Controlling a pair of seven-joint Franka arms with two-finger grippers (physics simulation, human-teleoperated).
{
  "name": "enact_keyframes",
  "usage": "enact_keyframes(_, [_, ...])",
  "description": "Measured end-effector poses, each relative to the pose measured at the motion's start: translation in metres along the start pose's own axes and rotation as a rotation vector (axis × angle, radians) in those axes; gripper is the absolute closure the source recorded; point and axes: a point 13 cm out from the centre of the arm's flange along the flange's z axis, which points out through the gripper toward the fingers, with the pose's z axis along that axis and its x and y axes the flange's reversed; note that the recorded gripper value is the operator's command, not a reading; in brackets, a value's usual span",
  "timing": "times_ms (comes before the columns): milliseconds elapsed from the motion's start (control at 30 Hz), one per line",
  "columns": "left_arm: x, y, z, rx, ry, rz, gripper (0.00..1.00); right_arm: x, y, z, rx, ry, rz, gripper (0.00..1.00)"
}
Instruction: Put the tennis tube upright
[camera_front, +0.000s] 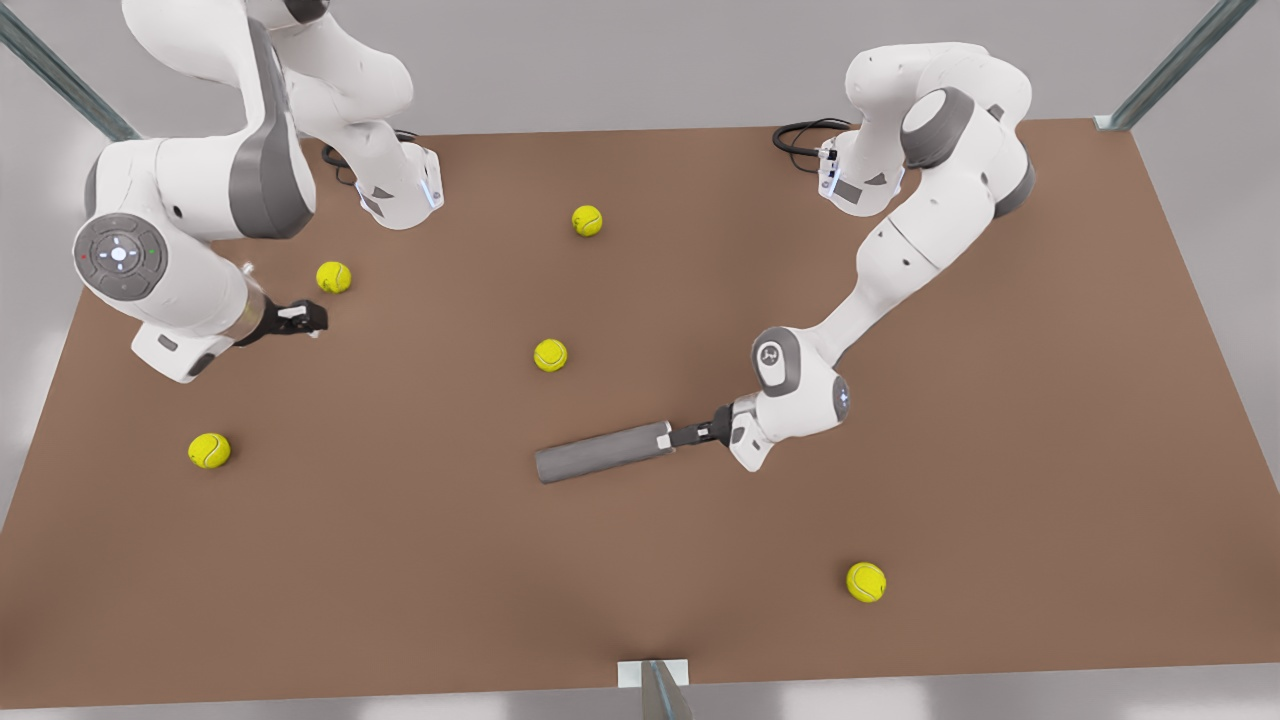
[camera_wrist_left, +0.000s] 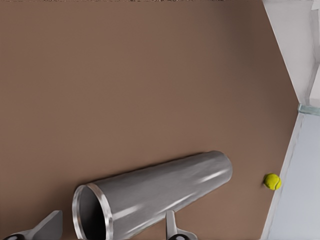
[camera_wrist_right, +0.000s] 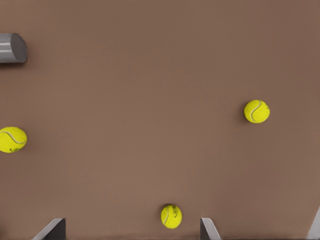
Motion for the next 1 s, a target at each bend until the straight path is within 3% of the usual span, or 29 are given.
enact_keyframes(1000, [0.021,-0.02,0.055,0.031,0.014,0.019,0.0,-0.018,0.004,0.013,0.024,0.031,0.097,0.0])
